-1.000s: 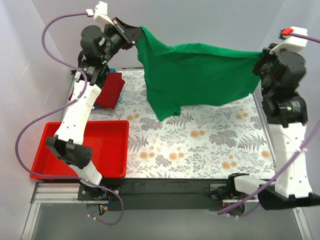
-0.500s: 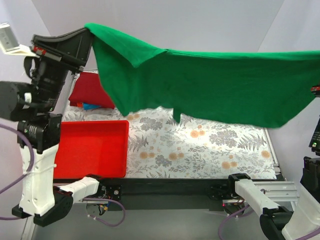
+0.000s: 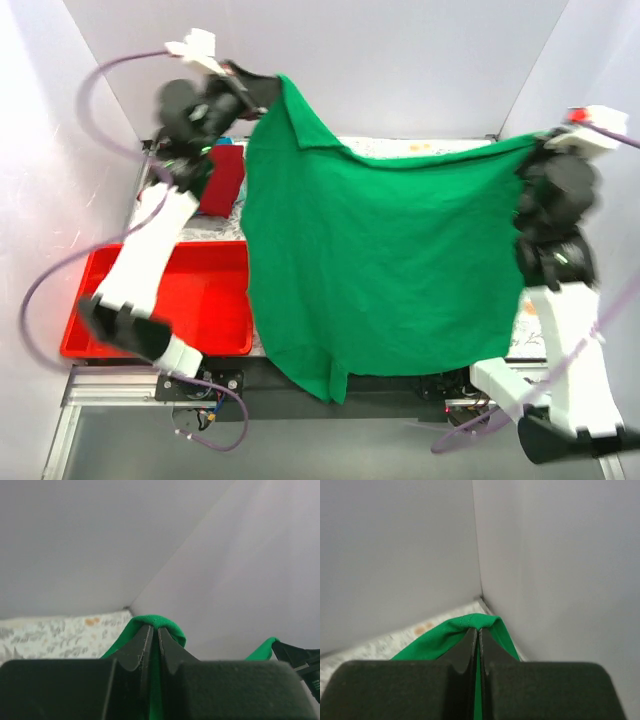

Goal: Fold and stack the t-shirts
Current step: Flatten the tshirt out

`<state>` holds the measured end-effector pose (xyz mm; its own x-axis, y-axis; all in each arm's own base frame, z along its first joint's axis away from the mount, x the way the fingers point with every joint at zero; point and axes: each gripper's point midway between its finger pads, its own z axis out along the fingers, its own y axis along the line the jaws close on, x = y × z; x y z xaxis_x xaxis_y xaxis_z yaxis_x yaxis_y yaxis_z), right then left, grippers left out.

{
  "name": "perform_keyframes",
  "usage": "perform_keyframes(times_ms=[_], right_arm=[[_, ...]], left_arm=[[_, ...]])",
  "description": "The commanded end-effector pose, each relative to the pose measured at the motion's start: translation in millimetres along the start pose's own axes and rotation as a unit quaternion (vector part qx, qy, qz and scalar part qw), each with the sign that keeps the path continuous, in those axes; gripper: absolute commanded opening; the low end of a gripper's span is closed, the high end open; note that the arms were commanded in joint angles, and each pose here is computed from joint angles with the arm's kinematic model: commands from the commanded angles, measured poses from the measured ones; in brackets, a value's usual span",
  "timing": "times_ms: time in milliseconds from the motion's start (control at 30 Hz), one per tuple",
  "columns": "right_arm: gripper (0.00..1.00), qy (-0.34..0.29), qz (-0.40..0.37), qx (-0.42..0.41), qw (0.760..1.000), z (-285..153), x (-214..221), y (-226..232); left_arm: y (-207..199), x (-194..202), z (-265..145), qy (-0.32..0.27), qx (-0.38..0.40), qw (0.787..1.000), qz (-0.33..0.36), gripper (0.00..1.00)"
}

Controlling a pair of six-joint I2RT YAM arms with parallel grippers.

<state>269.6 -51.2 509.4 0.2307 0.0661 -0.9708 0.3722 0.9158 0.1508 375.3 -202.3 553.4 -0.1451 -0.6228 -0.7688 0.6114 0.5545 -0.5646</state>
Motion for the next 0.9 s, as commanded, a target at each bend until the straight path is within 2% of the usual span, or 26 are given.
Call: perform_keyframes(times_ms=[0, 33, 67, 100, 133, 167, 233, 267, 300, 333, 367, 467, 533, 567, 633, 700, 867], right_arm=[[0.01, 0.119, -0.057, 0.048, 0.99, 70, 156, -2], [0.01, 0.155, -0.055, 0.073, 0.984, 89, 194, -20], [0.01, 0.176, -0.046, 0.068, 0.981, 103, 213, -29], [0.38, 0.227, -0.038, 0.036, 0.973, 122, 252, -19], [0.67, 0.287, -0.044, 0.036, 0.956, 136, 301, -28], [0.79, 0.343, -0.046, 0.029, 0.938, 149, 331, -27], [0.8, 0.4, -0.057, 0.021, 0.914, 146, 356, -27], [0.8, 0.407, -0.056, 0.011, 0.912, 148, 359, -23], [0.8, 0.413, -0.052, -0.01, 0.909, 145, 361, -16], [0.8, 0.412, -0.046, -0.017, 0.91, 142, 359, -13], [0.81, 0.419, -0.042, -0.024, 0.907, 134, 364, -13], [0.83, 0.418, -0.007, -0.071, 0.906, 115, 351, 6], [0.83, 0.433, 0.03, -0.117, 0.893, 96, 352, 25], [0.83, 0.444, 0.042, -0.127, 0.886, 81, 356, 28], [0.83, 0.464, 0.06, -0.147, 0.871, 61, 363, 36], [0.83, 0.493, 0.076, -0.143, 0.855, 35, 376, 35], [0.83, 0.527, 0.083, -0.132, 0.835, -2, 399, 25]], left_arm=[[157, 162, 71, 0.166, -0.104, 0.978, -0.071, 0.0], [206, 213, 84, 0.206, -0.138, 0.965, -0.09, 0.0], [209, 208, 101, 0.205, -0.138, 0.965, -0.091, 0.22], [230, 223, 126, 0.21, -0.138, 0.963, -0.097, 0.44], [244, 239, 125, 0.234, -0.162, 0.952, -0.111, 0.64], [258, 257, 132, 0.251, -0.171, 0.945, -0.124, 0.65], [262, 274, 124, 0.275, -0.18, 0.935, -0.136, 0.66], [259, 279, 118, 0.282, -0.185, 0.932, -0.133, 0.66], [239, 259, 111, 0.273, -0.18, 0.937, -0.121, 0.66], [231, 260, 106, 0.273, -0.177, 0.939, -0.113, 0.66], [244, 284, 79, 0.3, -0.204, 0.925, -0.111, 0.67], [235, 288, 37, 0.318, -0.229, 0.913, -0.115, 0.66], [220, 280, 18, 0.318, -0.232, 0.912, -0.118, 0.66], [226, 294, 0, 0.332, -0.252, 0.9, -0.126, 0.66], [220, 297, -15, 0.336, -0.259, 0.896, -0.13, 0.66], [216, 301, -32, 0.342, -0.269, 0.889, -0.14, 0.66], [220, 327, -59, 0.367, -0.29, 0.868, -0.165, 0.65]])
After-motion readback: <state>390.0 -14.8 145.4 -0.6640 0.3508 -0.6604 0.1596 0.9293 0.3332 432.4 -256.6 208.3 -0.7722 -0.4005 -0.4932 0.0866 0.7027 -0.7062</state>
